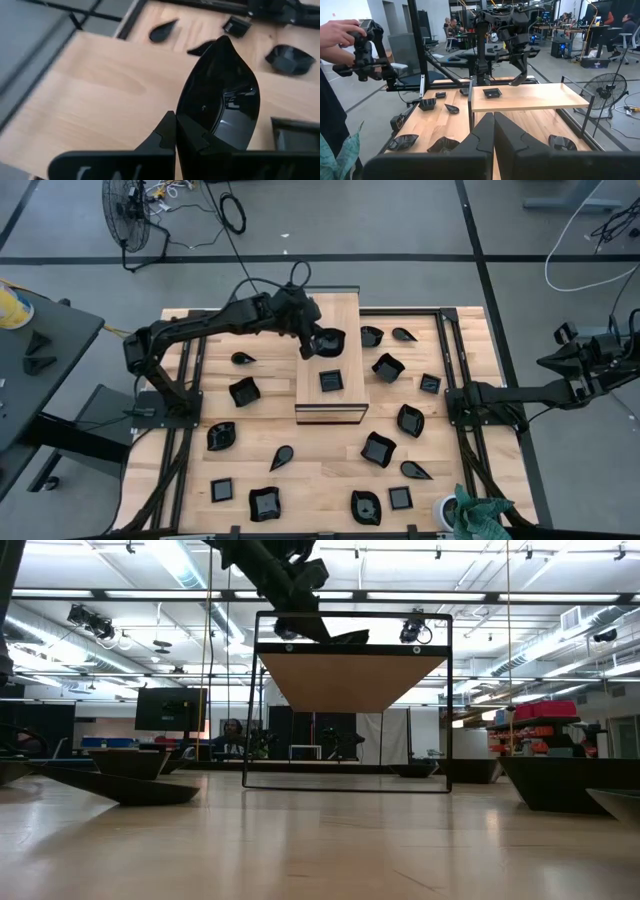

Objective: Pick & Place Mini shaped plates
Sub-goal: Put the leaf-shaped plate on the shelf

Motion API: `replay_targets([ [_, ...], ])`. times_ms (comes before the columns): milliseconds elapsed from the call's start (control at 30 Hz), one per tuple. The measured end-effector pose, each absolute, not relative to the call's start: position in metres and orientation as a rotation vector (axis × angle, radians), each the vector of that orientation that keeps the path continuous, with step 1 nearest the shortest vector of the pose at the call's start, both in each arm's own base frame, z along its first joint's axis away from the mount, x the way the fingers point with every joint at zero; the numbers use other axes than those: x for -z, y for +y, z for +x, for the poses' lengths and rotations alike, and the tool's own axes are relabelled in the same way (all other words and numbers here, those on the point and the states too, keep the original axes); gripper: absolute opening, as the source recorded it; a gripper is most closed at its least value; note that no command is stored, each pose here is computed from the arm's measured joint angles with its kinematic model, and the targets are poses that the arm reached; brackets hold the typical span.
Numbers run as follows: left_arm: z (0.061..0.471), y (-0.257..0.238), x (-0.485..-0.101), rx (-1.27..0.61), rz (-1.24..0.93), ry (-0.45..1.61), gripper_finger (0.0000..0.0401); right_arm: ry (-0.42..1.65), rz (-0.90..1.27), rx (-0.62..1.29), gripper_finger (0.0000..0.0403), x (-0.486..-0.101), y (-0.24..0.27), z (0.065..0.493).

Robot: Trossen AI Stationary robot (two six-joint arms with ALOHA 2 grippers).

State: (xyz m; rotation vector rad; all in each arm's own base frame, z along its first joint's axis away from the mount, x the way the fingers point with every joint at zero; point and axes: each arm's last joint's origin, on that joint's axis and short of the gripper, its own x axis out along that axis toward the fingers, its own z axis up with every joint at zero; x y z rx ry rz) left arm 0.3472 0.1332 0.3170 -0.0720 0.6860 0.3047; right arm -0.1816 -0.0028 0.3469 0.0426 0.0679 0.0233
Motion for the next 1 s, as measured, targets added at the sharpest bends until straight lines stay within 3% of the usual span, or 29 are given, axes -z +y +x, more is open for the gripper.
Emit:
replay_targets([
  [267,0.354,0.133,-0.305,-0.199,-0.120,0.711,0.0002,0.067,0.043,-0.023,0.0010,-0.347,-0.003,-0.182],
  [1000,0.351,0.133,-0.299,-0.245,-0.136,0.773,0.0006,0.068,0.043,-0.023,0.0010,-0.347,-0.003,-0.182],
])
